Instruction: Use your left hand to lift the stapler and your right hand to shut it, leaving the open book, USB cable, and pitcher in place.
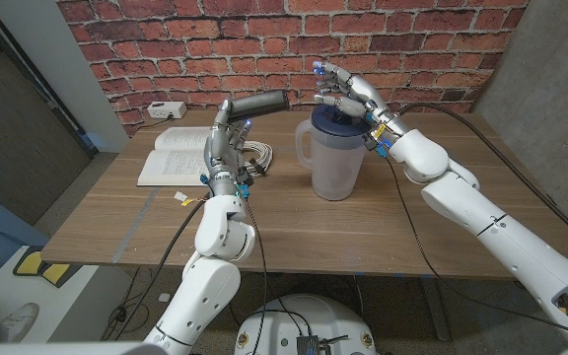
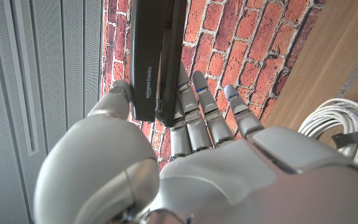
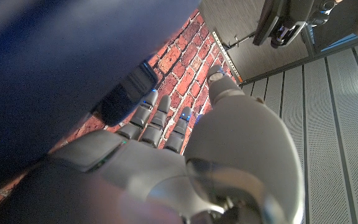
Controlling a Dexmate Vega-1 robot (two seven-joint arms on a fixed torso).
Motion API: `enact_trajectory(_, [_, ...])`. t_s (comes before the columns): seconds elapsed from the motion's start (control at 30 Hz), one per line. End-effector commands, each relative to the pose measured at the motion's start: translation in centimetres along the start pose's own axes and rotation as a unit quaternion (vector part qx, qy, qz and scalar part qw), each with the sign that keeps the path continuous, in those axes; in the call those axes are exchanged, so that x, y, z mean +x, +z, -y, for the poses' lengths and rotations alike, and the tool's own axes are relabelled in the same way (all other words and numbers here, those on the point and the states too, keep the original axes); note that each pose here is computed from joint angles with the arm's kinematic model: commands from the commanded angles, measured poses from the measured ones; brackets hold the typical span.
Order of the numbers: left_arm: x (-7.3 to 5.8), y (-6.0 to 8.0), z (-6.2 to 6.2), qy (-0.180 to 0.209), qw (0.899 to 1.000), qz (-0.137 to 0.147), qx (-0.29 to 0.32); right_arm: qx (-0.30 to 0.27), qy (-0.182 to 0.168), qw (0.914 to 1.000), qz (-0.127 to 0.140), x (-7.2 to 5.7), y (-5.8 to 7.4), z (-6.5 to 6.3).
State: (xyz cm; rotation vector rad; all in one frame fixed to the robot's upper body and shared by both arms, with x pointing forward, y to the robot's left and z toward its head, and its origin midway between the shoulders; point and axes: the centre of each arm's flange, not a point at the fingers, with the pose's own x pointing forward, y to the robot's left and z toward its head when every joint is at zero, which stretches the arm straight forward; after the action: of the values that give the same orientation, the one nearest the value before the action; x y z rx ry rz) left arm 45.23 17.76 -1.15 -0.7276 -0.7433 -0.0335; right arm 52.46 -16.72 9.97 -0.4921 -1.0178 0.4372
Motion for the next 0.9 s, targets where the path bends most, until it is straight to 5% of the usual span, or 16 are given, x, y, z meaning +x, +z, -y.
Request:
enact_trajectory(0.03, [-0.4, 0.2, -0.9, 0.012, 1.0, -0.003, -0.003, -0.001, -0.002, 1.0, -0.002, 0.0, 0.0, -0.4])
enact_trajectory(0.9, [-0.7, -1.2, -2.4, 0.014, 0.999, -0.024, -0.042, 0.006, -0.008, 0.9999, -0.014, 0.2, -0.7, -1.0])
